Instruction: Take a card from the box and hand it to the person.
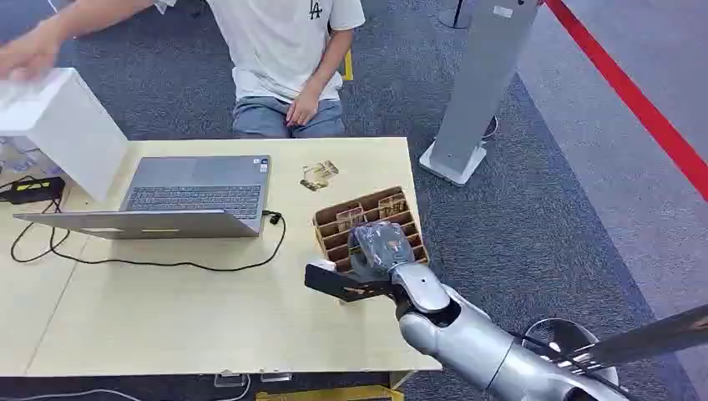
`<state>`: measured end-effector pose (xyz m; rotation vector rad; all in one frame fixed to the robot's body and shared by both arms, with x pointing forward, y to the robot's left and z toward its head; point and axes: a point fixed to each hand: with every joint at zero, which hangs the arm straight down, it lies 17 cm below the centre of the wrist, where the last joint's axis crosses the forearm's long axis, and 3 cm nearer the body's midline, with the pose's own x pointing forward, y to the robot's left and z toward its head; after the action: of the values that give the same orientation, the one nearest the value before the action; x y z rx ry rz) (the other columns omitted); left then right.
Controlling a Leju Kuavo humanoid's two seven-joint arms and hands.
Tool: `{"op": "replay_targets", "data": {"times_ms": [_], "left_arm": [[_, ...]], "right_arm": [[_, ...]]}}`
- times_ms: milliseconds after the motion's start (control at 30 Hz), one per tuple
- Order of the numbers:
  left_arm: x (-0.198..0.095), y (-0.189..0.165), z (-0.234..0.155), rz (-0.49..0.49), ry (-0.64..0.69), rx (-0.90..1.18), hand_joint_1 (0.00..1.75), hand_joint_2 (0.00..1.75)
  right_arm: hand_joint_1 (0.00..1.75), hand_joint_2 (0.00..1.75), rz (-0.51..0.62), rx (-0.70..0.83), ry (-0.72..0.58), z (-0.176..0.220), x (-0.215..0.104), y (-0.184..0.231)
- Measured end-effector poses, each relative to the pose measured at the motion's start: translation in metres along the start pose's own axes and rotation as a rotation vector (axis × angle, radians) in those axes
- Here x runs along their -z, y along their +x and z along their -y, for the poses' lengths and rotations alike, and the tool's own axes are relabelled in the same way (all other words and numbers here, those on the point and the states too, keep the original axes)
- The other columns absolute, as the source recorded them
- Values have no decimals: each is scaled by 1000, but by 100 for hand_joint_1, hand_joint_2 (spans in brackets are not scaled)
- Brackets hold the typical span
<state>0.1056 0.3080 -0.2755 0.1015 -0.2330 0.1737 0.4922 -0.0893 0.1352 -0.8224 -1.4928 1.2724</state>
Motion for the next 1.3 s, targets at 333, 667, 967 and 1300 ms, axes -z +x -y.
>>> {"op": "replay_targets", "data": {"times_ms": [333,667,967,1300], "left_arm": [[0,1,-1,8,1,-1,0,0],[-1,7,3,39,-34,9,0,0],[0,7,-4,40,-7,-4,0,0],[0,3,-7,29,8,-10,0,0]], "right_arm": [[175,175,7,8,5,-2,-1,3],[175,175,11,20,8,-3,-1,4],[175,175,20,43,-29,12,-1,9],[175,175,181,55,-408,137,-22,49]]}}
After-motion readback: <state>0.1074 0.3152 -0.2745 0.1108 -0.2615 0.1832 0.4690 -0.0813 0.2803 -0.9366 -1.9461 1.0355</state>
